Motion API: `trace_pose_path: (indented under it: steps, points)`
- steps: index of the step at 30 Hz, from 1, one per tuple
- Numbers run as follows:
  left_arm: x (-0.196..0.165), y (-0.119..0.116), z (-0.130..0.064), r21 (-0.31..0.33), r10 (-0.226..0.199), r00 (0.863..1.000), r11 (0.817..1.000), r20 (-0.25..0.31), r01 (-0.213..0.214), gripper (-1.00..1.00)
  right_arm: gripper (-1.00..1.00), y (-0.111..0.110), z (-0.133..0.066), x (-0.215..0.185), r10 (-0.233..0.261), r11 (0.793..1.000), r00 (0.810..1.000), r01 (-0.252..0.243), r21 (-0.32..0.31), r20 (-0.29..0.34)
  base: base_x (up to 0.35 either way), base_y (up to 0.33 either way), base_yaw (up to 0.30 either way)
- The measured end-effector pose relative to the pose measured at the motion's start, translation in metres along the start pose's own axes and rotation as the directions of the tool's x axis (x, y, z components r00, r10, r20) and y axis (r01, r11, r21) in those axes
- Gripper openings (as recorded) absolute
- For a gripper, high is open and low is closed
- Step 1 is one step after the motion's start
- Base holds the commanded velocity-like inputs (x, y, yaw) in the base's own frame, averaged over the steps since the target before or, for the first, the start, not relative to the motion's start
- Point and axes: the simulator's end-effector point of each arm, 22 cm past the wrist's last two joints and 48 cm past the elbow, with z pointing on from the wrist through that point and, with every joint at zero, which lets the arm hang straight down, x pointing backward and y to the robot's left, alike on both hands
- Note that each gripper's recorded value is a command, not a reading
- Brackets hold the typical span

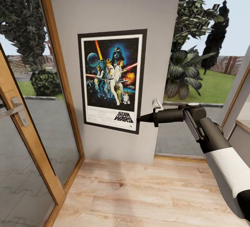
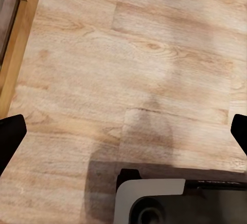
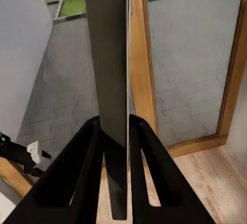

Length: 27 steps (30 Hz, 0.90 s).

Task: Pick up the poster from the kitchen countertop and hang it on one of the wall nails in the kitchen.

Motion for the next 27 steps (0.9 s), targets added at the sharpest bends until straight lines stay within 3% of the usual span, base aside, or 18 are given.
trace_pose_path:
  steps: [27]
  points:
    - [0.0, 0.0, 0.0, 0.001, 0.001, 1.0, 1.0, -0.001, -0.001, 1.0, -1.0, 0.002, 0.0, -0.012, -0.104, 0.995, 0.994, 0.104, 0.002, 0.023, 0.0, 0.0, 0.0]
